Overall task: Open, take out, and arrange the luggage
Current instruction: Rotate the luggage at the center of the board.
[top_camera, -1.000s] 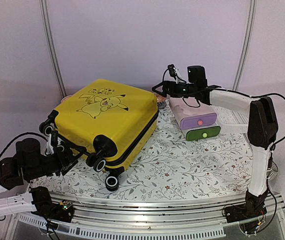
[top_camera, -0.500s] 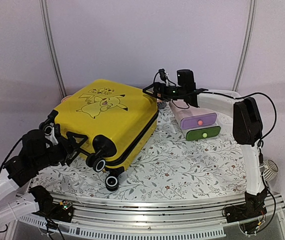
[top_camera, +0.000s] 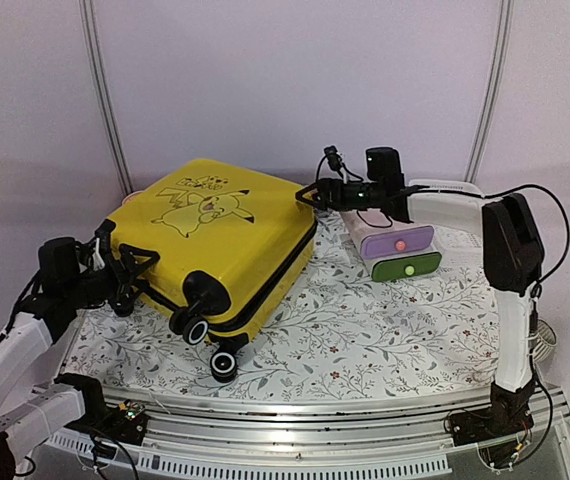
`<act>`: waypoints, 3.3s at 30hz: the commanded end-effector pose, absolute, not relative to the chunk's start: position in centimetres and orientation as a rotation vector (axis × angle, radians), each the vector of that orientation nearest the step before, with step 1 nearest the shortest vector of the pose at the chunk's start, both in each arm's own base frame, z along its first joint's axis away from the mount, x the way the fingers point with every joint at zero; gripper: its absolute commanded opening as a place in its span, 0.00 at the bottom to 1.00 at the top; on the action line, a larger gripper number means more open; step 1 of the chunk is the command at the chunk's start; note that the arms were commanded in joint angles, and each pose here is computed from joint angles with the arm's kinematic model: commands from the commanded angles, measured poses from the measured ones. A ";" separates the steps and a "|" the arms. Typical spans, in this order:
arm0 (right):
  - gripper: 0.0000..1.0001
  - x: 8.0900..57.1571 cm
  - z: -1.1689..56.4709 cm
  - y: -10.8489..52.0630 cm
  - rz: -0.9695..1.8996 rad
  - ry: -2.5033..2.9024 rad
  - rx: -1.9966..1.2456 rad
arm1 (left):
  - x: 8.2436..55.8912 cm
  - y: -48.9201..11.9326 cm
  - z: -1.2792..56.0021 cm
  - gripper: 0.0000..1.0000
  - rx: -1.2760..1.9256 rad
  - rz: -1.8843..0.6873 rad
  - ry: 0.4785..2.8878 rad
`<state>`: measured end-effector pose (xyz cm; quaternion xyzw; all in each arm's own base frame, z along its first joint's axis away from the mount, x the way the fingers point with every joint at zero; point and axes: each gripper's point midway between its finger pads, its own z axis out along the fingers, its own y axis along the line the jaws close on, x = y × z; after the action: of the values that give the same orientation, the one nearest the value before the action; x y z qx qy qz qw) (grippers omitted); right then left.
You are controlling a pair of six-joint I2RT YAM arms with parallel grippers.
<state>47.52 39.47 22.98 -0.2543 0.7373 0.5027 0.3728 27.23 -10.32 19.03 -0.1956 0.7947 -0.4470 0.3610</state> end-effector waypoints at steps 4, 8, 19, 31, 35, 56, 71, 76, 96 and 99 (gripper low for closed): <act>0.97 31.3 25.7 43.1 1.487 1.806 -1.023 | 30.8 -11.3 21.3 0.95 -0.202 -1.176 2.017; 0.98 29.9 25.2 42.8 1.420 1.854 -0.976 | 33.2 -11.1 21.3 0.94 -0.167 -1.167 2.024; 1.00 33.3 24.6 39.6 1.081 1.933 -0.783 | 33.2 -11.4 23.2 0.91 -0.049 -0.970 2.033; 0.99 38.6 25.3 37.2 0.931 1.912 -0.629 | 24.2 -18.3 23.9 0.93 0.272 -0.895 2.038; 0.99 39.1 26.5 36.5 0.929 1.880 -0.610 | 23.4 -19.9 21.6 0.98 0.338 -0.745 2.153; 0.99 39.5 26.5 35.4 0.927 1.880 -0.592 | 22.3 -19.7 17.6 0.44 0.406 -0.395 2.395; 0.99 44.6 27.3 34.8 0.864 1.852 -0.437 | 20.9 -8.9 15.3 0.30 -0.200 -0.199 2.591; 0.99 47.4 27.5 34.7 0.866 1.855 -0.367 | 19.7 -4.9 17.8 0.27 -0.422 -0.142 2.485; 0.80 47.3 19.6 35.8 0.406 1.822 -1.160 | 20.9 -7.2 24.7 0.24 -0.301 -0.530 2.170; 0.77 48.1 19.3 36.6 0.443 1.836 -1.131 | 20.8 -7.2 26.6 0.24 -0.294 -0.552 2.118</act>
<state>46.93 36.15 20.69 -0.4520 0.7375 0.1926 0.4633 20.14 -11.92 25.17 -0.0091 0.8648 -0.2912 0.4089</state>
